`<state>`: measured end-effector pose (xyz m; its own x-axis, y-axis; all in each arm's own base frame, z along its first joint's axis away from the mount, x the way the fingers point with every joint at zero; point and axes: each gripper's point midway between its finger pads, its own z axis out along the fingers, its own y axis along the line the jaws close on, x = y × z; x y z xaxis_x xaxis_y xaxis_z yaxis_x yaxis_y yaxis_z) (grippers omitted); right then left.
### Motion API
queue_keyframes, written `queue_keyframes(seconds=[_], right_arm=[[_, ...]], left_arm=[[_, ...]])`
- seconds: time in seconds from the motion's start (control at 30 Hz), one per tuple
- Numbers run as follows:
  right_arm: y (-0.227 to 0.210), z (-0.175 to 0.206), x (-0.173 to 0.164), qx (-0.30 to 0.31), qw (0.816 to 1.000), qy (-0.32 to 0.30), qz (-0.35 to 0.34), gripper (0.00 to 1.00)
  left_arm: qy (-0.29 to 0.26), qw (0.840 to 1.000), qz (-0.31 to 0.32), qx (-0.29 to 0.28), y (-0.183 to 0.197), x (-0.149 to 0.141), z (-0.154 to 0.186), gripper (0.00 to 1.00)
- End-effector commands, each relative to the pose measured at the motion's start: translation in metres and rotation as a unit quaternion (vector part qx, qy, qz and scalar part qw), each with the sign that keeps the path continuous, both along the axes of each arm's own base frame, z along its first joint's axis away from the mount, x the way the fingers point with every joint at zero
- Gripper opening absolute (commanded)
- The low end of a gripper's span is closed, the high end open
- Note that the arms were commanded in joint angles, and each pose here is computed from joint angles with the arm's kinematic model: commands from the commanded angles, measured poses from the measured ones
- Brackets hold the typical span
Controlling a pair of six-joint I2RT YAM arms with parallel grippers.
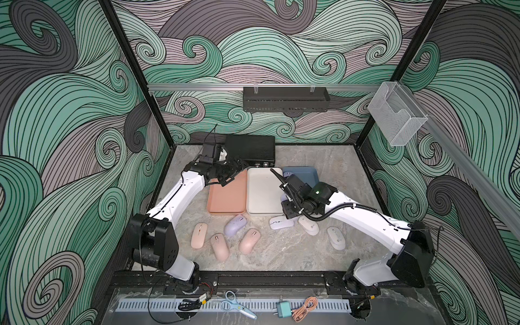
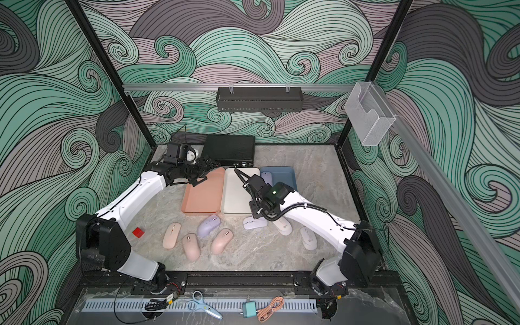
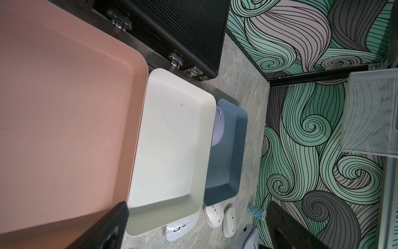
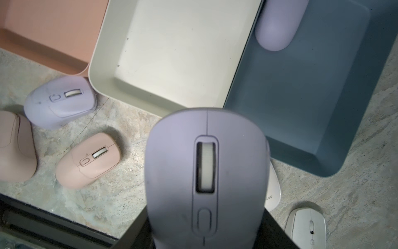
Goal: Place the mice by color into the storage box
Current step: Place the mouse in the storage box.
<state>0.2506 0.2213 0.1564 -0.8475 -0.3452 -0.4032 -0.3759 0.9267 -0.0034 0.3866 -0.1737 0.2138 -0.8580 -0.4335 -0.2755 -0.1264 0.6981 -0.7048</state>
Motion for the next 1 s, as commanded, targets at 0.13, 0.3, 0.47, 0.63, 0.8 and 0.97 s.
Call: queue_keyframes(seconds=[0.13,0.3,0.47,0.63,0.8,0.97], right_arm=[[-0.030,0.016,0.043,0.008,0.999,-0.028,-0.031,0.58],[-0.052,0.012,0.068,0.011,0.998,-0.025,-0.058,0.58],[-0.072,-0.005,0.100,0.017,0.996,0.000,-0.088,0.58],[-0.084,-0.031,0.127,-0.003,0.996,0.026,-0.090,0.58],[-0.089,-0.055,0.155,0.000,0.994,0.050,-0.096,0.58],[-0.094,-0.073,0.181,-0.037,0.995,0.054,-0.077,0.59]], left_arm=[[-0.010,0.999,-0.026,-0.026,-0.009,0.003,0.011,0.98],[0.009,0.998,-0.037,-0.056,-0.019,0.004,0.003,0.98],[0.013,0.997,-0.044,-0.066,-0.023,0.004,0.001,0.98],[0.010,0.997,-0.045,-0.065,-0.022,0.004,0.003,0.98],[0.007,0.997,-0.046,-0.066,-0.023,0.003,0.006,0.98],[-0.008,0.997,-0.044,-0.063,-0.021,0.002,0.015,0.97]])
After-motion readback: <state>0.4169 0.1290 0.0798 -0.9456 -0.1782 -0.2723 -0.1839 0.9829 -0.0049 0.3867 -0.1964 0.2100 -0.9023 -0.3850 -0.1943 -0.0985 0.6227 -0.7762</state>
